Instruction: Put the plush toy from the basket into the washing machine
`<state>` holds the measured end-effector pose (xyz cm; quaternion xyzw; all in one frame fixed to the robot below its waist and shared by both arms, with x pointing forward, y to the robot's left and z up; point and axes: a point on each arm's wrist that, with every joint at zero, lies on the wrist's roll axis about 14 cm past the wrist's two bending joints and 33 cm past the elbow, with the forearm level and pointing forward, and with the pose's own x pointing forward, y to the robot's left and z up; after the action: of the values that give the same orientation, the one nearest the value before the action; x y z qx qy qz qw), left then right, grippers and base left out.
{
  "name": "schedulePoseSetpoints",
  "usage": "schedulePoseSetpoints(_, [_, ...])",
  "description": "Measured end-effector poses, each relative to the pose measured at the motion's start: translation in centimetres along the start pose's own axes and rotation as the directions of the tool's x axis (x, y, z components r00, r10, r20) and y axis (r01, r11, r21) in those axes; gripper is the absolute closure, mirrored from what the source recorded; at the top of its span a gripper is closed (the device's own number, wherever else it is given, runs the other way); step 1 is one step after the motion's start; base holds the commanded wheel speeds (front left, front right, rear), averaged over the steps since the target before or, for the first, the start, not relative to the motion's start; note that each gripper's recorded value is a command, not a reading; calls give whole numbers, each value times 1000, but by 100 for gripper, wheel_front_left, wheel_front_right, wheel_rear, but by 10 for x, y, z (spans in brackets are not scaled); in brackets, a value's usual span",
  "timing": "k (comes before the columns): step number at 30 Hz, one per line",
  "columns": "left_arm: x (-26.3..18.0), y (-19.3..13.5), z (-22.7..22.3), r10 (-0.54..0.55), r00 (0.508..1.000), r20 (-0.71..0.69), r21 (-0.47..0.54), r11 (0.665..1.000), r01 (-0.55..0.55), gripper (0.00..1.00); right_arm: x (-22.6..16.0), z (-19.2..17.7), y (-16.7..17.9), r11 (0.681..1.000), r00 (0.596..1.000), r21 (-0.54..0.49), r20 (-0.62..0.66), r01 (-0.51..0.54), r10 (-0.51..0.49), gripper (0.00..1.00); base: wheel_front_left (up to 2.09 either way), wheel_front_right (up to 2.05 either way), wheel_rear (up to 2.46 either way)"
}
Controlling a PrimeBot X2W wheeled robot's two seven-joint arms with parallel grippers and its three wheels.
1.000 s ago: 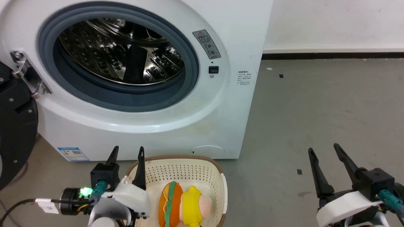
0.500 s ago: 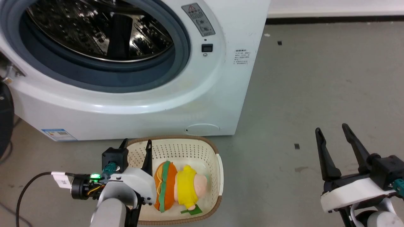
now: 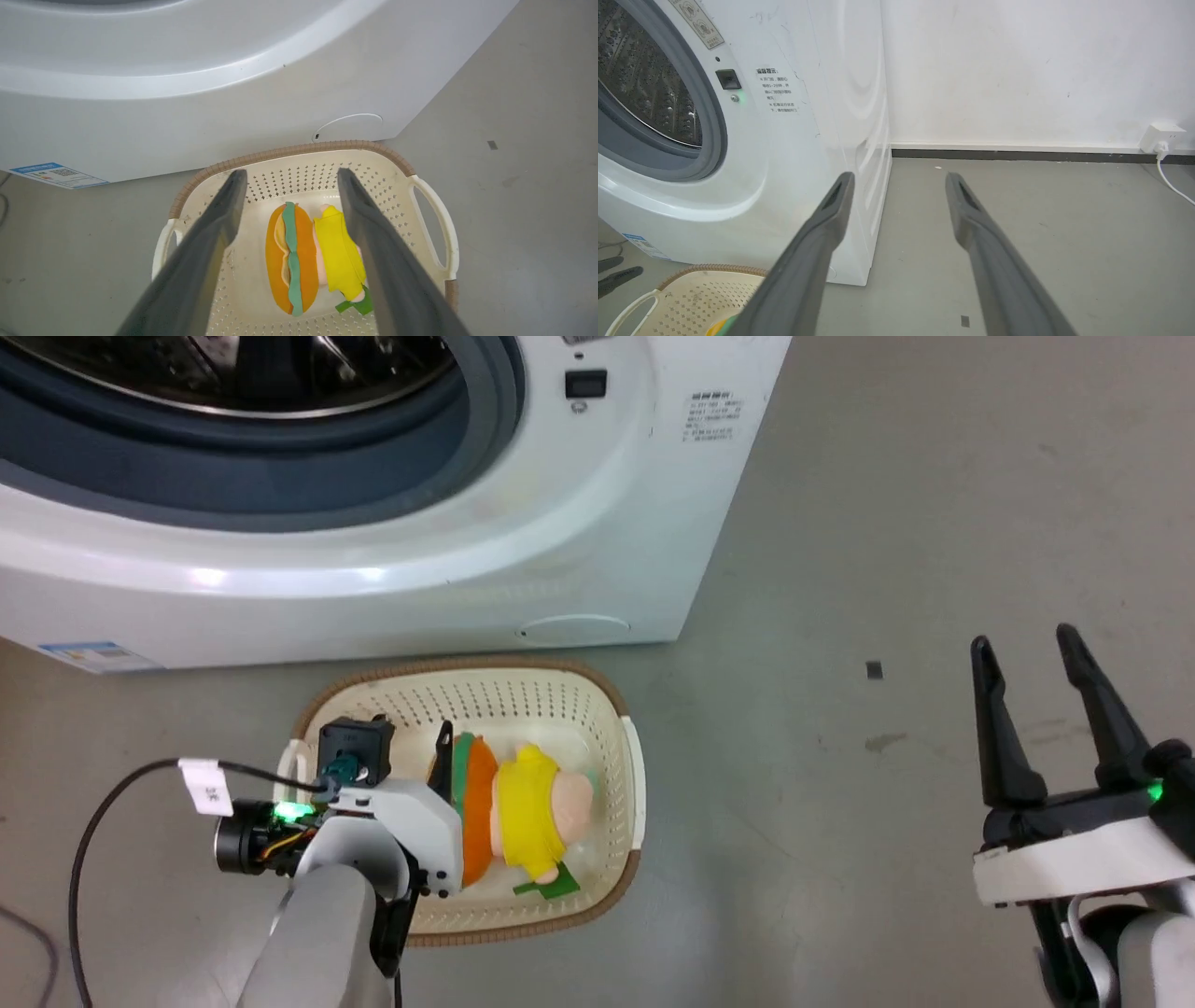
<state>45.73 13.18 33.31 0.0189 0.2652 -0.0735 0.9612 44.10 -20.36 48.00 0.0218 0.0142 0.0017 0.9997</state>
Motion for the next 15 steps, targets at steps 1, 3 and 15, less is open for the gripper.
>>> schedulePoseSetpoints(1, [4,-1,-5,-4,1000,-20,2,1000,4,0,3,-2,-1,1000,1000,3,-3,3,-3,0,0,0,0])
schedulePoseSetpoints(3, [12,-1,-16,-9,998,-58,10,1000,10,0,7,-6,-3,1000,1000,7,-3,9,-9,0,0,0,0])
schedulePoseSetpoints(15, [49,1,-79,-30,959,-283,11,999,35,0,30,-37,-12,999,999,16,-32,31,-30,0,0,0,0])
